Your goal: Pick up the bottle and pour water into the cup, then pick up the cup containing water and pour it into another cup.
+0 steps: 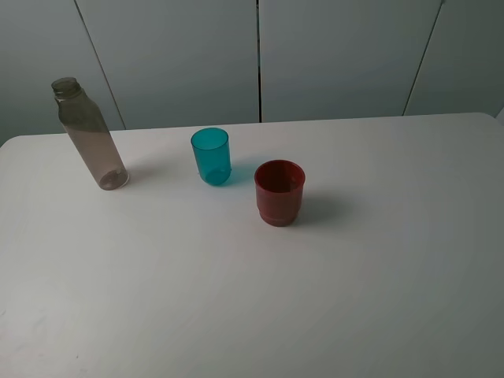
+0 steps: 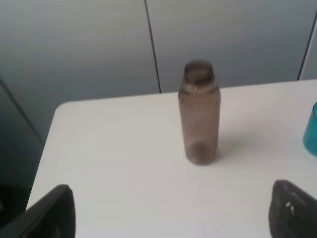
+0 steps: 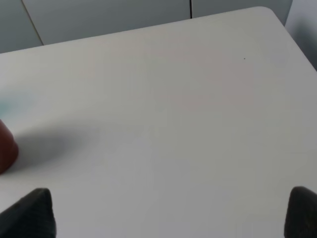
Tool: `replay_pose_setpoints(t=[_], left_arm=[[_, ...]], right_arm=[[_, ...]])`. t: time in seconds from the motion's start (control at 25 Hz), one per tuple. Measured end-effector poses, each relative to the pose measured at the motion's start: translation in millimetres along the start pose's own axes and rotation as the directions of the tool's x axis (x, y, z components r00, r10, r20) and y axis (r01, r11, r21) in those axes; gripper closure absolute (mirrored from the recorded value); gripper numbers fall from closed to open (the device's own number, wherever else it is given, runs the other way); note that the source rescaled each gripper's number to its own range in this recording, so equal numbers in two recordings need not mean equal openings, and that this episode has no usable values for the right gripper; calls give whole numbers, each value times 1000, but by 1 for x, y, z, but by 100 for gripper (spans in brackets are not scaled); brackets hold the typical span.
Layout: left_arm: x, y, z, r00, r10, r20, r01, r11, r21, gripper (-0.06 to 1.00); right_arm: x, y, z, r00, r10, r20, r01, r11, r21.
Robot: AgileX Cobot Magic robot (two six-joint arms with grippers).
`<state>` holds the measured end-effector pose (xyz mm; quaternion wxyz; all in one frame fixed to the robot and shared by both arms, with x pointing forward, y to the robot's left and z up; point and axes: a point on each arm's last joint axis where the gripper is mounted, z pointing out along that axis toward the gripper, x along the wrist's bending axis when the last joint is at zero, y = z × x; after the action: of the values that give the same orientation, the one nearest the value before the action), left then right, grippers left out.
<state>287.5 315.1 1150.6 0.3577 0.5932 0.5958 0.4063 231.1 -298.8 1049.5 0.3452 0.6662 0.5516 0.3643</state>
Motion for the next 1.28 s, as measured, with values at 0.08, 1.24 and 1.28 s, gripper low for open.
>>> replay_pose_setpoints(t=[0.08, 1.24, 1.28], left_arm=[[6, -27, -13, 1000, -15, -8, 15, 1000, -2, -6], [-6, -111, -11, 996, -83, 32, 81, 995, 60, -6], [-6, -110, -12, 996, -86, 24, 85, 995, 59, -6]], right_arm=[[0, 0, 0, 1000, 0, 0, 0, 1000, 0], [0, 0, 0, 1000, 0, 0, 0, 1000, 0], [0, 0, 0, 1000, 0, 0, 0, 1000, 0]])
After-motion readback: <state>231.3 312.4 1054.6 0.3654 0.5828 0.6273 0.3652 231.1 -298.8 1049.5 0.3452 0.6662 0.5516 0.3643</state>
